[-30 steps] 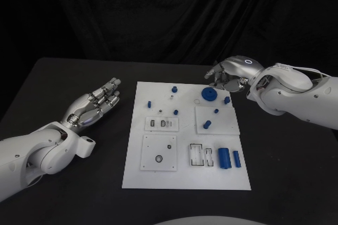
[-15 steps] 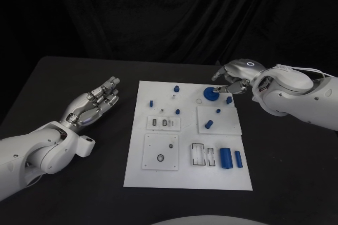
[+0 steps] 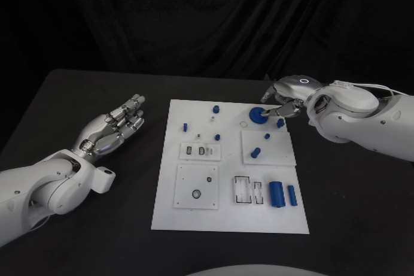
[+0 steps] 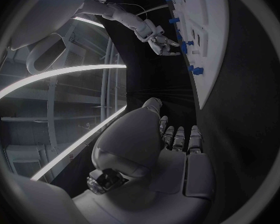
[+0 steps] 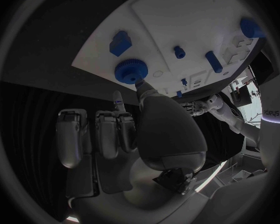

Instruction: Assemble the parts on the task board

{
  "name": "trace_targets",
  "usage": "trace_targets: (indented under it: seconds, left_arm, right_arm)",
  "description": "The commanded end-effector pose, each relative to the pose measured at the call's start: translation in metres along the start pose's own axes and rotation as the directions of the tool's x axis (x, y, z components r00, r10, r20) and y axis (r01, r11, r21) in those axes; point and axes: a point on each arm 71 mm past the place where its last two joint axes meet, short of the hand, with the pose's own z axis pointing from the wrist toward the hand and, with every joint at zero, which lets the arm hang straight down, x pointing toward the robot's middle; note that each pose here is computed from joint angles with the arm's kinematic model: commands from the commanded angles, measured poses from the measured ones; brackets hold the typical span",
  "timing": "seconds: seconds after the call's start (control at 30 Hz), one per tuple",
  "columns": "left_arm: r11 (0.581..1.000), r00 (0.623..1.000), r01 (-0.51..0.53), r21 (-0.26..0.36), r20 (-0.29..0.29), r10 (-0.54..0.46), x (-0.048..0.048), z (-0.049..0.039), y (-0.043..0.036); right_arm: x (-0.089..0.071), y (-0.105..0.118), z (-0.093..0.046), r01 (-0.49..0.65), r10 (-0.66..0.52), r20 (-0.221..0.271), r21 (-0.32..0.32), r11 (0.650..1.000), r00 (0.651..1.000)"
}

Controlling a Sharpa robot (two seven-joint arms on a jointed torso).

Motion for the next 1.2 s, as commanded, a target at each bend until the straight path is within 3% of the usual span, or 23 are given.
trace_targets:
  seconds: [0.03,1.2]
  left_arm:
    - [0.979,1.000,-0.003,0.205,0.002,0.003,0.0006,-0.0006,-0.0147]
    - [0.991,0.999,0.022,0.131,-0.027,-0.018,-0.0008,0.0008,-0.0077]
  right_arm:
    - [0.003,-0.002,0.000,0.018,-0.017,-0.028,0.028,0.999,0.999]
    - [0.018,0.007,0.004,0.018,-0.017,-0.079,0.020,1.000,0.997]
